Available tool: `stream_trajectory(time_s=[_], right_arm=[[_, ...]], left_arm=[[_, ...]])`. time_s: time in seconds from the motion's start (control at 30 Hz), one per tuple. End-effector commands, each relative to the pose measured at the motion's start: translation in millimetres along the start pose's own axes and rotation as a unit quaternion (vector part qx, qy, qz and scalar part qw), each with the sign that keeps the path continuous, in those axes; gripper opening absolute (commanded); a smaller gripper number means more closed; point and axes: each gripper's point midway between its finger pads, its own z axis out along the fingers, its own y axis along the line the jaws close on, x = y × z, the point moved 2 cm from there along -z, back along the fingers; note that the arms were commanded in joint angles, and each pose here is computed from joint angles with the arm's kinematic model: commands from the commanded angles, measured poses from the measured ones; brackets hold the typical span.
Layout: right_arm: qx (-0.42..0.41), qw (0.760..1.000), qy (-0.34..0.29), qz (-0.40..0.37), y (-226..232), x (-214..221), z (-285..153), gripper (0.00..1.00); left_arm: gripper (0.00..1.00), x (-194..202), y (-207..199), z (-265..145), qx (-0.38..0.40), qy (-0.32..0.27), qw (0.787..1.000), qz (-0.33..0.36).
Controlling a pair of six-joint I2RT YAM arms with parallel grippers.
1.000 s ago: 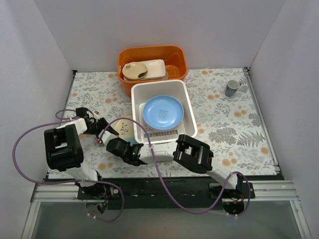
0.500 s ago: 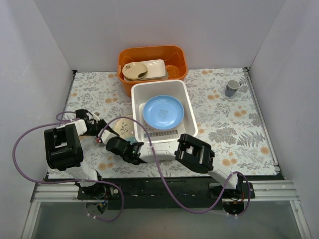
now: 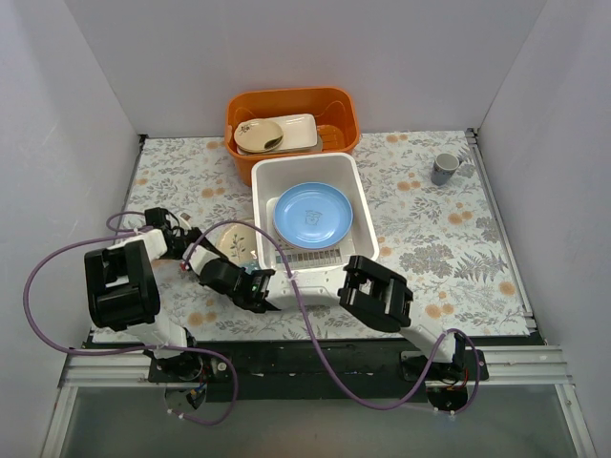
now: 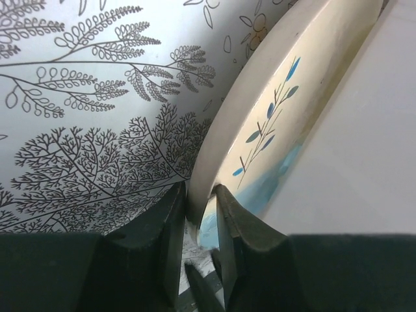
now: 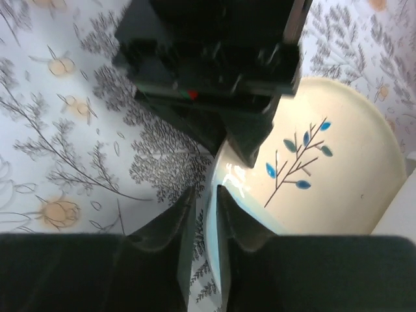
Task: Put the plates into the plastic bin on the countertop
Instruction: Pick up the plate at the center of the board.
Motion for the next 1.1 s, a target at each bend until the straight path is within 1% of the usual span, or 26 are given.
stream_trajectory(time_s=[0.0,0.07,0.1,0.2,0.33,0.5,0.67,0.73,0.8,0.93,1.07], right_arm=[[0.006,0.988,-0.140,0.064,-22.3,-112.5,-45.5,0.39],[0.009,0.989,-0.136,0.063,-23.7,-108.8,-46.5,0.47],[0.011,0.989,-0.135,0.063,-25.1,-108.5,-46.9,0.54],[0.011,0.989,-0.132,0.063,-26.5,-106.2,-49.4,0.60],[0.019,0.991,-0.120,0.063,-28.4,-98.7,-49.4,0.61],[0.028,0.990,-0.122,0.065,-38.2,-99.7,-63.5,0.62],[0.051,0.989,-0.122,0.066,-56.8,-102.5,-83.3,0.62],[0.056,0.987,-0.132,0.071,-65.5,-109.8,-95.7,0.62],[0.064,0.987,-0.131,0.072,-71.4,-106.7,-102.7,0.62],[0.080,0.982,-0.149,0.083,-89.6,-114.0,-126.9,0.64],[0.095,0.980,-0.155,0.085,-101.9,-113.6,-140.4,0.65]], left_arm=[[0.00,-17.1,-18.8,-14.8,0.005,-0.045,0.998,0.033],[0.00,-18.9,-19.1,-16.9,-0.002,-0.051,0.998,0.036],[0.00,-20.5,-20.8,-19.1,-0.001,-0.056,0.998,0.039],[0.00,-22.2,-21.9,-20.8,-0.005,-0.063,0.997,0.041],[0.00,-25.1,-24.2,-24.2,-0.006,-0.071,0.996,0.045],[0.00,-29.7,-29.4,-32.1,-0.011,-0.089,0.994,0.055],[0.00,-37.4,-43.3,-47.6,-0.007,-0.121,0.990,0.068],[0.00,-40.9,-49.4,-52.8,-0.004,-0.132,0.988,0.073],[0.00,-44.9,-57.1,-59.8,0.000,-0.144,0.986,0.080],[0.00,-46.4,-71.0,-69.5,0.016,-0.149,0.985,0.086],[0.00,-50.0,-80.9,-77.3,0.025,-0.161,0.982,0.097]])
